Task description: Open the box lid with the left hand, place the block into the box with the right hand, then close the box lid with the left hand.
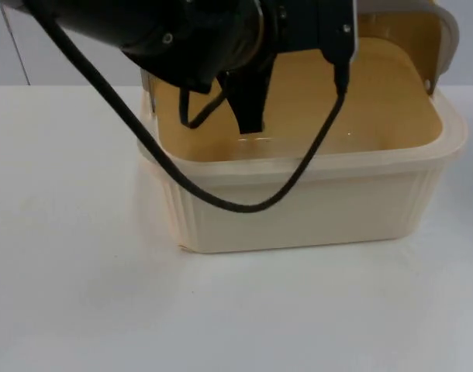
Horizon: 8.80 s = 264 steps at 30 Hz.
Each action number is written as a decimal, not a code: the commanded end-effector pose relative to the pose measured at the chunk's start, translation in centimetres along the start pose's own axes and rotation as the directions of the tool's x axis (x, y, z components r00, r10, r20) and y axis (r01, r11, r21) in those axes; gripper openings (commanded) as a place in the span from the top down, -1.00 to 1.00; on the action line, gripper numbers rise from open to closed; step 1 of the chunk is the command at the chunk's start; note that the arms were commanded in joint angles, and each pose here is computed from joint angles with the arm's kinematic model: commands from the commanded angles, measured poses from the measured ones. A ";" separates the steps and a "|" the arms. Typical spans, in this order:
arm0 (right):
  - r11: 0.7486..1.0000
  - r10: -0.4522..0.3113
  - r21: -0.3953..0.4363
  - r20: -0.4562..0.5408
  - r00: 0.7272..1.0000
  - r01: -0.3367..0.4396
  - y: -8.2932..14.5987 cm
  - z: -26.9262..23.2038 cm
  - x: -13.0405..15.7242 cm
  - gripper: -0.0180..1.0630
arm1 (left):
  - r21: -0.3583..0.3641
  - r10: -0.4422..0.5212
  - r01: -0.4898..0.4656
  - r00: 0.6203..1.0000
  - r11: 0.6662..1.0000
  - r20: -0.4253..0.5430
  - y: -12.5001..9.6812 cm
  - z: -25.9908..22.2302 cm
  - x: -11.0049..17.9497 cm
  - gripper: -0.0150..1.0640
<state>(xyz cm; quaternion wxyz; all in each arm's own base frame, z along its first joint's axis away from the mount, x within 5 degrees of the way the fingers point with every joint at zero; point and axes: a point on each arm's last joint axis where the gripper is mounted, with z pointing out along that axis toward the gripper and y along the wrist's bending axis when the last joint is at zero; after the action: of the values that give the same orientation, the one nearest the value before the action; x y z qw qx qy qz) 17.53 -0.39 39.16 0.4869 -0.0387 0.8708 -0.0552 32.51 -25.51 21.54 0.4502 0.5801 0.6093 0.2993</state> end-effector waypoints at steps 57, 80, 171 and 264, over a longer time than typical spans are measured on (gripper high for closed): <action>0.998 0.047 -0.039 0.013 0.999 -0.047 0.3 -0.2 -0.2 -0.97 | -0.139 -0.996 0.989 -0.047 -0.057 0.073 12.4 -15.2 18.2 0.98; 0.998 0.025 -0.063 0.011 1.000 -0.024 0.8 -0.6 -0.1 -0.97 | -0.098 -0.990 0.987 0.122 0.129 -0.076 14.7 -15.6 18.2 0.89; 0.995 -0.046 -0.105 -0.433 0.900 0.000 -8.5 28.1 8.4 -0.97 | -0.107 -0.989 0.985 0.130 0.137 -0.066 14.8 -15.7 18.3 -0.96; 0.827 -0.192 -0.503 0.165 0.967 0.250 18.3 11.8 2.3 0.96 | -0.109 -0.985 0.988 0.096 0.111 -0.140 14.1 -15.6 18.4 -0.96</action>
<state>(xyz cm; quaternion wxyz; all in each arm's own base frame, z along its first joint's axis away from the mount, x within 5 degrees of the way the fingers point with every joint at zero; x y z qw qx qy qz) 25.20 16.20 29.55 0.4833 -0.2744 0.8216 0.1271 26.22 -3.06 36.43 0.4685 0.0047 0.8831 -0.0251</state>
